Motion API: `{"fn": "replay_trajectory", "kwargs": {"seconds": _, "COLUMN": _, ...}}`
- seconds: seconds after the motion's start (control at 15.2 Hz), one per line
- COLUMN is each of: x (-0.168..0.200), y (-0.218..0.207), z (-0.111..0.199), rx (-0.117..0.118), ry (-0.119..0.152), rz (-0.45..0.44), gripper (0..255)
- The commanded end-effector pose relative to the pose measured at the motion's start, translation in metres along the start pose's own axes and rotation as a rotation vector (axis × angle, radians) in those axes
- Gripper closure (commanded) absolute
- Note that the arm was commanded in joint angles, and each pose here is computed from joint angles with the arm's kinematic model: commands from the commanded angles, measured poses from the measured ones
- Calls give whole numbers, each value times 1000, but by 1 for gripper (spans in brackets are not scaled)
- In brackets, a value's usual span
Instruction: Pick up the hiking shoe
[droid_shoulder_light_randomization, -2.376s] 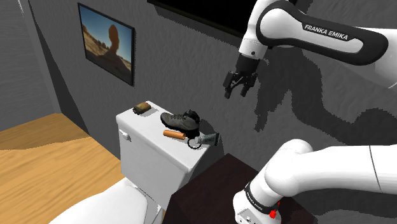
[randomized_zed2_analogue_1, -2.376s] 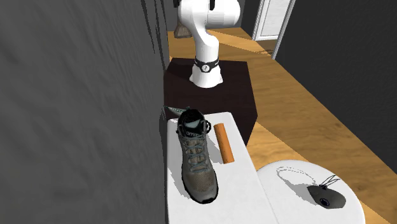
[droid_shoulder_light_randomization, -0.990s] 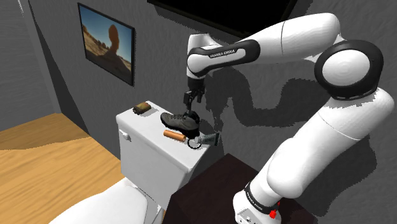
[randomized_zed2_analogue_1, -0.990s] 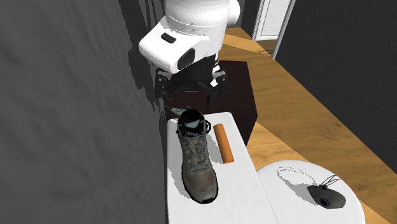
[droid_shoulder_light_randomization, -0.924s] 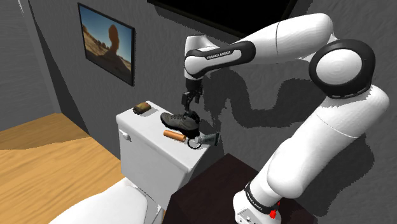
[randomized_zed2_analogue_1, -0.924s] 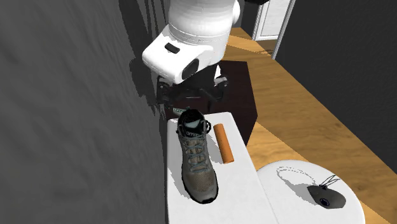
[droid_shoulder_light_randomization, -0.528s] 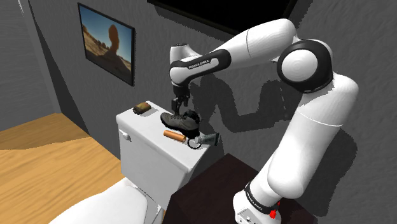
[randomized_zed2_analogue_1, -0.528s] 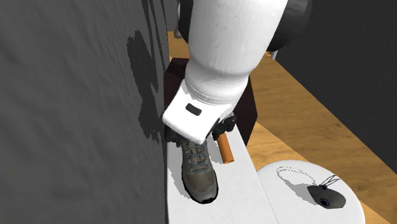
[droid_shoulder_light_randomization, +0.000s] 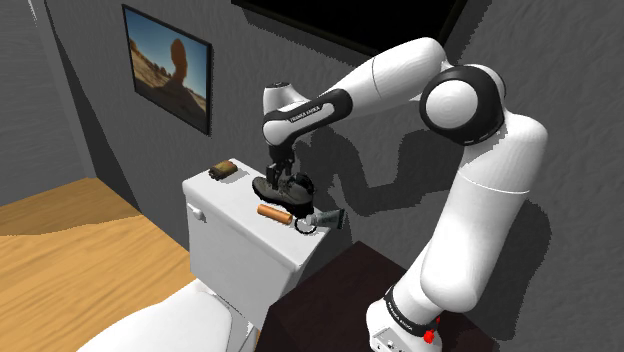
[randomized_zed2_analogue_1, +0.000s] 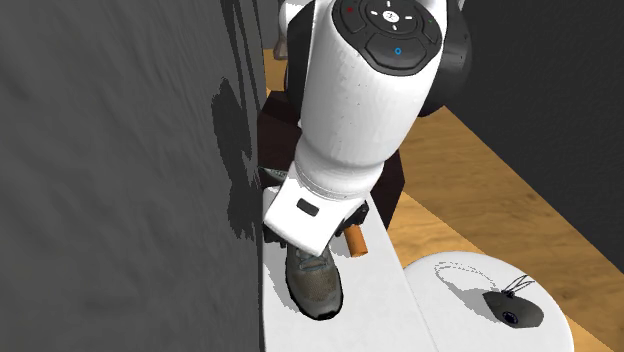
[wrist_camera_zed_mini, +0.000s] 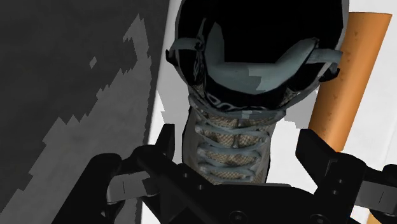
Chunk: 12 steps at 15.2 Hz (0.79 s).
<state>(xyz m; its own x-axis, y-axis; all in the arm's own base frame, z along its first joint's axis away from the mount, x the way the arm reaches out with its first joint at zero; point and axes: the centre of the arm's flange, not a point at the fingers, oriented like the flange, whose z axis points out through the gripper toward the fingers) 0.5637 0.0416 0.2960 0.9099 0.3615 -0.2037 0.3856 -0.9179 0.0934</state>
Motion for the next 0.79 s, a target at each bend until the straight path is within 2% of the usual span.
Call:
{"fn": "replay_trajectory", "kwargs": {"seconds": 0.0, "x": 1, "y": 0, "z": 2, "rx": 0, "ry": 0, "rz": 0, "gripper": 255}}
{"fn": "replay_trajectory", "kwargs": {"seconds": 0.59, "x": 1, "y": 0, "z": 2, "rx": 0, "ry": 0, "rz": 0, "gripper": 255}}
{"fn": "replay_trajectory", "kwargs": {"seconds": 0.73, "x": -2, "y": 1, "z": -8, "rx": 0, "ry": 0, "rz": 0, "gripper": 255}}
